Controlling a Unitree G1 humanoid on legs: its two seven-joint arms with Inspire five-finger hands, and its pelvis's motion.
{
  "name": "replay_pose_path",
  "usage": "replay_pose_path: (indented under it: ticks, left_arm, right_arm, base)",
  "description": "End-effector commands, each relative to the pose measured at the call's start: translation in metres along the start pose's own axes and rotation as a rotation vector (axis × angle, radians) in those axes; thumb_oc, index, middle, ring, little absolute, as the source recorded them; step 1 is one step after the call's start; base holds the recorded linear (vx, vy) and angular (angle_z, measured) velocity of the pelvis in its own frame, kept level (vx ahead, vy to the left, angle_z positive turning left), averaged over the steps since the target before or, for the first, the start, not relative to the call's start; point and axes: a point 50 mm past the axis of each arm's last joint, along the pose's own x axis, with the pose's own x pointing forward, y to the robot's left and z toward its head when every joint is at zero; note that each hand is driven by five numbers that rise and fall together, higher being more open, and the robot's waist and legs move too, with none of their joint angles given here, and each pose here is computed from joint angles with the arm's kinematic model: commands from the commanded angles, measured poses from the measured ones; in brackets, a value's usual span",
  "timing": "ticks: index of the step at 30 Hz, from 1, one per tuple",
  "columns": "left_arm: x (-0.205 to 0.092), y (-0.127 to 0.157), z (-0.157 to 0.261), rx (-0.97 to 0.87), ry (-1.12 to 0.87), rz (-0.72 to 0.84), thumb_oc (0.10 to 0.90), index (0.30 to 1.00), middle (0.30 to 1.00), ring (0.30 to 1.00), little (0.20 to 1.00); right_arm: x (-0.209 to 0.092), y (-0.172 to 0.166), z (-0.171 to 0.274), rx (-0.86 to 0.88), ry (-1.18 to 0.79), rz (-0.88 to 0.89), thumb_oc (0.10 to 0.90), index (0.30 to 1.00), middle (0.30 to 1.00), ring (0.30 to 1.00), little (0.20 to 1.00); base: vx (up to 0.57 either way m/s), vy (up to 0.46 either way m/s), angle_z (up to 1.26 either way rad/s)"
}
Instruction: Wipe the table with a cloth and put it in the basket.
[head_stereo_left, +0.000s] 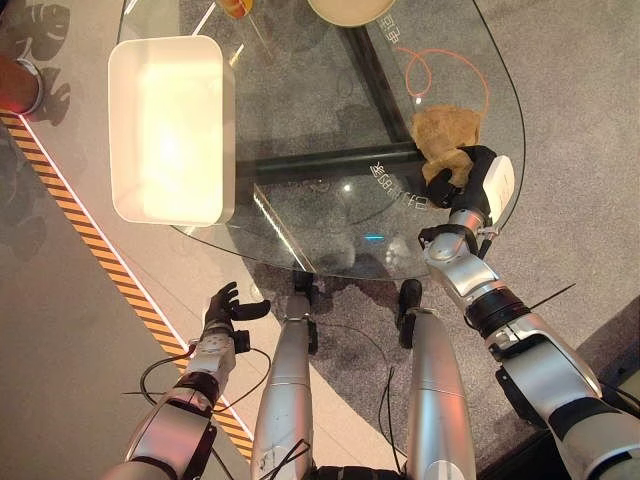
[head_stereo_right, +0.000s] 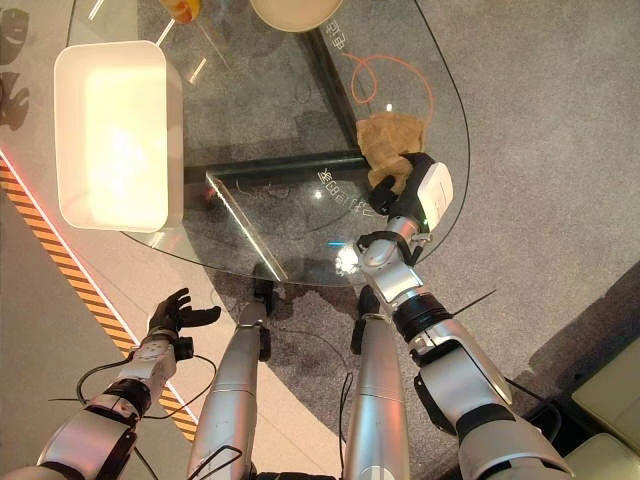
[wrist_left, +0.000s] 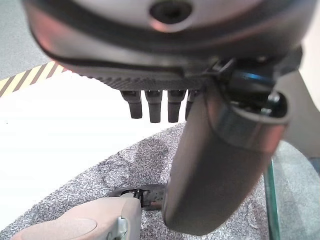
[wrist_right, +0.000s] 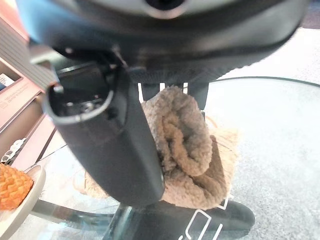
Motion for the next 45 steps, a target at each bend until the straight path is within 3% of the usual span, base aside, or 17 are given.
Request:
replay_pose_path:
  ticks: [1, 17, 45]
  left_arm:
    - [-0.003, 0.015, -0.016, 0.001, 0.034, 0.085, 0.800, 0.900, 0.900, 0.900, 0.900]
    - [-0.002, 0.005, -0.010, 0.025, 0.028, 0.047, 0.800, 0.900, 0.900, 0.900, 0.900]
    - [-0.005, -0.018, -0.006, 0.035, 0.020, -0.020, 0.800, 0.900, 0.900, 0.900, 0.900]
  right_arm:
    - [-0.002, 0.006, 0.024, -0.037, -0.135, 0.043, 0.100, 0.300, 0.300, 0.300, 0.200]
    - [-0.014, 0.025, 0.080, -0.186, -0.437, 0.213, 0.100, 0.300, 0.300, 0.300, 0.200]
    - [-0.057, 0.064, 0.123, -0.375, -0.747, 0.495, 0.100, 0.300, 0.300, 0.300, 0.200]
  base:
    - [0.00, 0.000, 0.00]
    - [0.00, 0.000, 0.00]
    - [0.01, 0.007, 0.02]
